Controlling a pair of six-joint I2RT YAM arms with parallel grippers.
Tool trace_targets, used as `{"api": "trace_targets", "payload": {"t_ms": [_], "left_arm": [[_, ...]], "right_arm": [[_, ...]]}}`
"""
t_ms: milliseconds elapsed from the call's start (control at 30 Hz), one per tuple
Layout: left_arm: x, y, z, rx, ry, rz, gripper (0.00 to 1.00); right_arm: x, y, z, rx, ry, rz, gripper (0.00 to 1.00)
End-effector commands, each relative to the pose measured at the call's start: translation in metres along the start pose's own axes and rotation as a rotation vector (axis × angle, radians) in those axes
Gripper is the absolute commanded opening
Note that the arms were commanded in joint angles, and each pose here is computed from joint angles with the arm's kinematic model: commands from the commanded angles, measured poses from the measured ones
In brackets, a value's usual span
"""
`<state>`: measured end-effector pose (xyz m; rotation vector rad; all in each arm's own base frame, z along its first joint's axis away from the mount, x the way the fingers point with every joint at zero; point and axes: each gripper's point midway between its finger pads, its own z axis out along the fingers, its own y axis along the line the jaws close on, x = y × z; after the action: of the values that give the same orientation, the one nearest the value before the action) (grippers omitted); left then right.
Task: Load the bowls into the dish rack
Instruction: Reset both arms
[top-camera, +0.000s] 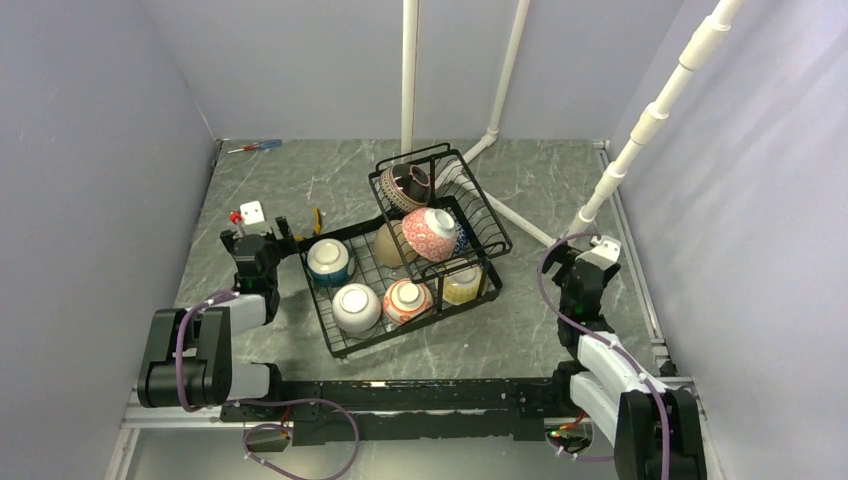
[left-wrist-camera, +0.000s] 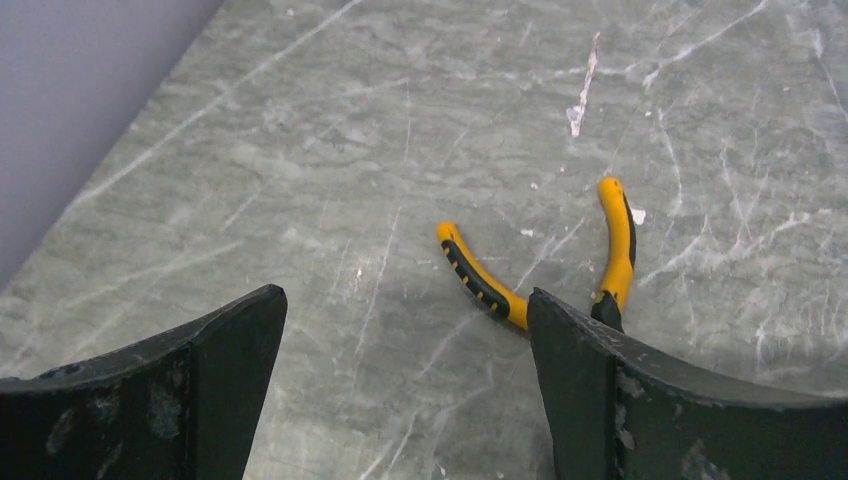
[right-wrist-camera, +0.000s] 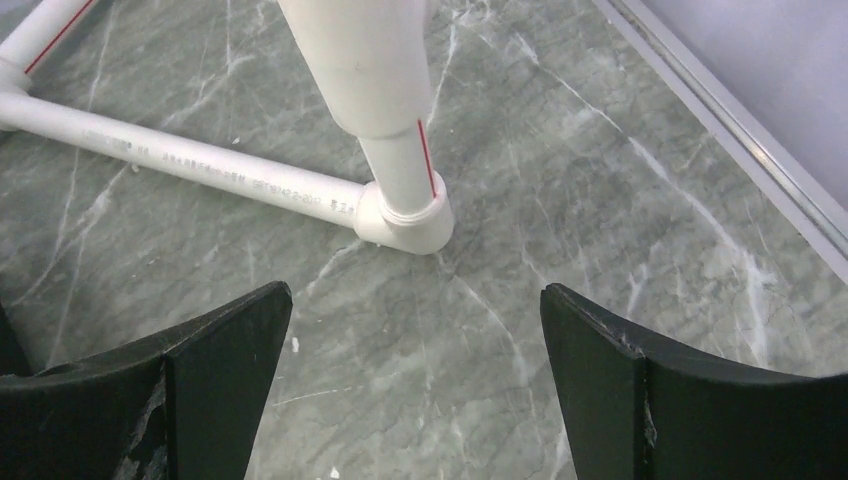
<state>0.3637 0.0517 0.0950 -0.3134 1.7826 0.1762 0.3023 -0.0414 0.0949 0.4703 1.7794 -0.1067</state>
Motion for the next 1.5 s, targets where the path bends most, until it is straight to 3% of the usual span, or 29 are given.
{"api": "trace_targets", "payload": {"t_ms": [0,233,433,567,667,833,967,1067,1267,1467], "left_arm": [[-0.036,-0.009,0.004,0.049,-0.132,0.039,0.95],[-0.036,-0.036,0.002,0.193,-0.122,0.104,0.95],[-0.045,-0.061,0.008,0.307,-0.204,0.108,0.95],[-0.037,-0.058,0.016,0.292,-0.27,0.11,0.95],[-0.022,-0.061,0.018,0.301,-0.242,0.034,0.94],[-0.034,-0.053,0.01,0.261,-0.272,0.026,0.93],[-0.037,-0.064,-0.005,0.258,-0.131,0.041,0.94],[-0.018,-0.042,-0.015,0.119,0.002,0.148,0.94],[-0.008,-0.039,-0.012,0.108,-0.183,0.198,0.94],[0.023,-0.037,0.009,0.13,-0.091,0.189,0.95]], "right_arm": [[-0.031,-0.001,-0.003,-0.012,-0.192,0.032,1.0],[-0.033,0.0,0.0,-0.025,-0.249,0.017,1.0],[-0.042,0.003,0.002,-0.041,-0.316,0.003,1.0],[-0.045,0.009,0.007,-0.069,-0.326,-0.038,1.0],[-0.045,0.009,0.006,-0.072,-0.341,-0.049,1.0],[-0.037,0.005,0.014,-0.052,-0.346,-0.061,1.0],[-0.032,0.019,0.018,-0.13,-0.36,-0.12,1.0],[-0.029,0.02,0.022,-0.125,-0.334,-0.121,1.0],[-0.03,0.013,0.028,-0.069,-0.321,-0.098,1.0],[-0.027,0.007,0.032,-0.03,-0.296,-0.086,1.0]]}}
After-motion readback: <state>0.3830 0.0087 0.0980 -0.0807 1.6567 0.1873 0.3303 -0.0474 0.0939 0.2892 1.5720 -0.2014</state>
